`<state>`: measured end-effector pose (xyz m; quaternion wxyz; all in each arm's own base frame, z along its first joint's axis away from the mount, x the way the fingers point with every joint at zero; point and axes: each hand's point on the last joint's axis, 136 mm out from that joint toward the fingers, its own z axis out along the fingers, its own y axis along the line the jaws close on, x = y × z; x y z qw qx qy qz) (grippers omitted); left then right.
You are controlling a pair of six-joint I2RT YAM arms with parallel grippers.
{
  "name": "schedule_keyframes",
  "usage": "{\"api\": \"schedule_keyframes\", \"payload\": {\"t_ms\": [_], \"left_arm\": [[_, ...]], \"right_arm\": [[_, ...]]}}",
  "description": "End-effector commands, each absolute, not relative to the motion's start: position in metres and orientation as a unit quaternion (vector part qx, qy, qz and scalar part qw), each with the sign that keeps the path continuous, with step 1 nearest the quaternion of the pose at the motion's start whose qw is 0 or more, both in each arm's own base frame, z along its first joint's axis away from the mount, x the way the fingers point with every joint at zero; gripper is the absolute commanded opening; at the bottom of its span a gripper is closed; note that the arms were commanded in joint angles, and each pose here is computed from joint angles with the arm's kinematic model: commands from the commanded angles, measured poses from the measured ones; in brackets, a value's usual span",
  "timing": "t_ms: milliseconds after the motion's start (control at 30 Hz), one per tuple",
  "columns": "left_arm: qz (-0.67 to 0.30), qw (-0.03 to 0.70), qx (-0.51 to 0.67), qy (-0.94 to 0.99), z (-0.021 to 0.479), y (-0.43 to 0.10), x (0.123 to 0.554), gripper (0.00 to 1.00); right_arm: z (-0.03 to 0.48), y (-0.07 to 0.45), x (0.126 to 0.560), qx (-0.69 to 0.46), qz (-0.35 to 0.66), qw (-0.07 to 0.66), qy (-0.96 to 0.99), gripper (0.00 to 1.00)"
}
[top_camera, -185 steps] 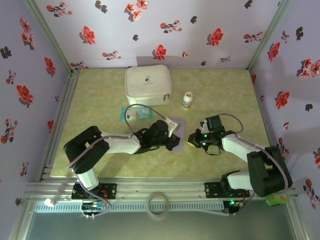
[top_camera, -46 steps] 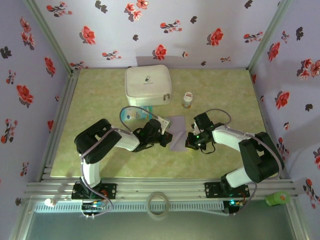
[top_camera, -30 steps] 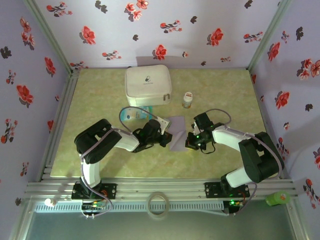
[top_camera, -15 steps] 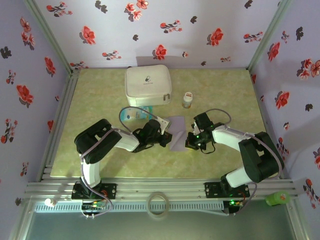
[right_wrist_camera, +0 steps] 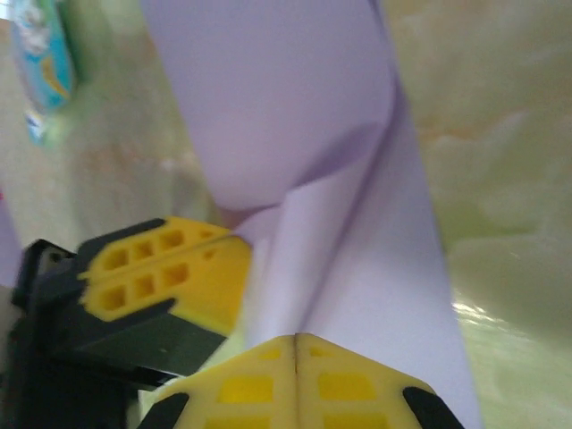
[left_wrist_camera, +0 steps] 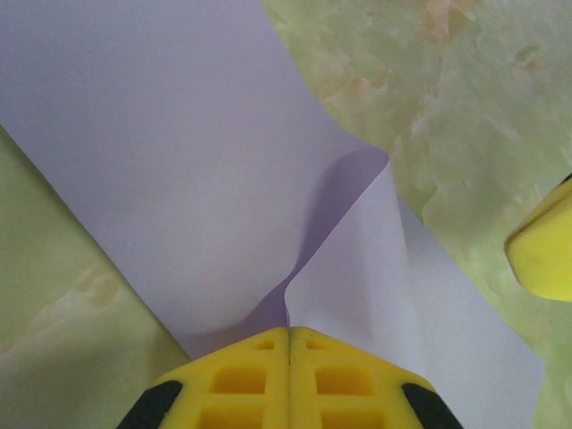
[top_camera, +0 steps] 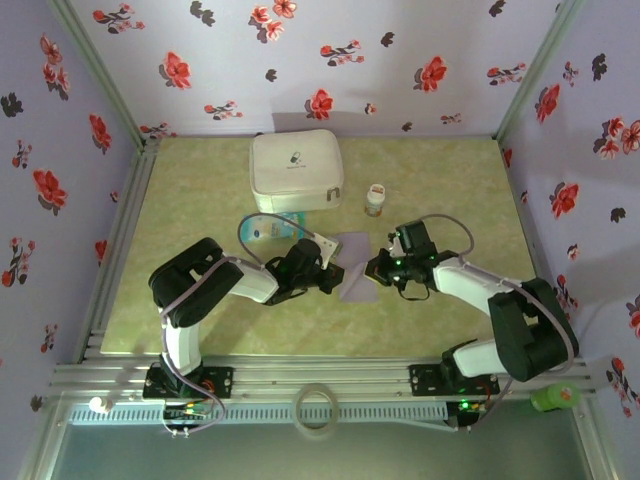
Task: Fold a paper plane with a square sheet of paper (pick it up from the middle)
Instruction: Fold the triangle a second time at the center of the table.
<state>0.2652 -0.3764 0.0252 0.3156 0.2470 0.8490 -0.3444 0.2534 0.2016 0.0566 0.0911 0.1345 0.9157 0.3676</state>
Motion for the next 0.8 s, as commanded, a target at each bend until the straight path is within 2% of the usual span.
{"api": "schedule_keyframes", "payload": {"t_ms": [0, 767], "left_arm": [[-0.333, 0.31, 0.235, 0.859, 0.014, -0.369, 0.269, 0.03], [-0.333, 0.306, 0.235, 0.86, 0.012, -0.369, 0.27, 0.02]], "right_arm": [[0.068, 0.216, 0.267, 0.17, 0.426, 0.09, 0.884, 0.0], [0.045, 0.238, 0.272, 0.167, 0.433, 0.05, 0.884, 0.0]]}}
